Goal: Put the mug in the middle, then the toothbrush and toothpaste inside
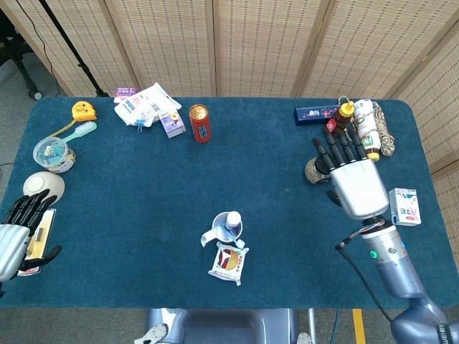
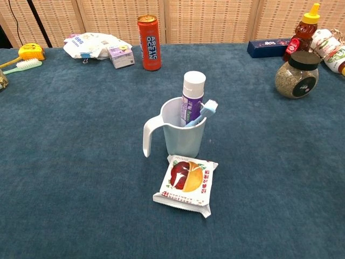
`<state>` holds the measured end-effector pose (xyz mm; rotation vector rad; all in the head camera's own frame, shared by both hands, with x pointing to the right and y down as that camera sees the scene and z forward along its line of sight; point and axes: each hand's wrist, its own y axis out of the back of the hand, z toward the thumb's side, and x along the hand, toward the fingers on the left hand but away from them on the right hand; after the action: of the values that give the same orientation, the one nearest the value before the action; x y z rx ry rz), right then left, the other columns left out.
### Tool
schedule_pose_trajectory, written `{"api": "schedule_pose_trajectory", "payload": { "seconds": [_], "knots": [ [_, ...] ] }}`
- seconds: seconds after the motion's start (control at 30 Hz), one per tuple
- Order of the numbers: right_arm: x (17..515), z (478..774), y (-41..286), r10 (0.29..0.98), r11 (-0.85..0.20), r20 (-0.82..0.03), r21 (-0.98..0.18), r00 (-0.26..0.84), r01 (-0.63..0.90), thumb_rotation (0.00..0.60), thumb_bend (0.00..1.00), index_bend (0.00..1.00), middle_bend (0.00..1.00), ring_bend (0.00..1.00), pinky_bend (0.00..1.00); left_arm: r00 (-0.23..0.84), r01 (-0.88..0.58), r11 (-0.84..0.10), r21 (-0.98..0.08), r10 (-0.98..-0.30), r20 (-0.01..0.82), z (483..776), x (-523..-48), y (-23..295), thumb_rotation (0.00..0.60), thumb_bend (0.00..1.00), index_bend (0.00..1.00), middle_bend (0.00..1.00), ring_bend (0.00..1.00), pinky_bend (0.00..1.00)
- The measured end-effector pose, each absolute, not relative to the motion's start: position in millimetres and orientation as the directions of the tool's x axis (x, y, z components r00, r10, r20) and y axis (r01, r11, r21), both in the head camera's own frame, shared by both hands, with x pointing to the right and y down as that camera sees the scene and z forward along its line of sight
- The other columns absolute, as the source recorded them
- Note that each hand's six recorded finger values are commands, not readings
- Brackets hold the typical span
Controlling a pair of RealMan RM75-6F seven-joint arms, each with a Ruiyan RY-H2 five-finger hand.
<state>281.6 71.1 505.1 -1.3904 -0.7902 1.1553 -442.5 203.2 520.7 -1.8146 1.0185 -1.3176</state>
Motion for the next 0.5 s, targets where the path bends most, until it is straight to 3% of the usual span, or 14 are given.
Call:
{"api": "schedule_pose_trajectory", "payload": {
  "seconds": [0.27, 0.5],
  "knots": [
    [382, 532, 80, 0.952, -0.271, -0.272, -0.962, 0.141, -0.031, 0.600, 0.00, 0.00, 0.00, 0.00, 0.00, 0.153, -0.182, -0.464, -0.867, -0.884, 0.442, 526, -454, 212, 0.600, 0.22, 0.00, 0.00, 0.00, 0.00],
    [445, 559, 134, 0.919, -0.393, -0.393, -0.919, 0.019, 0.017, 0.600, 0.00, 0.00, 0.00, 0.00, 0.00, 0.133, -0.155, -0.432, -0.888, -0.900, 0.415, 527, -460, 212, 0.600, 0.22, 0.00, 0.00, 0.00, 0.00]
  ]
}}
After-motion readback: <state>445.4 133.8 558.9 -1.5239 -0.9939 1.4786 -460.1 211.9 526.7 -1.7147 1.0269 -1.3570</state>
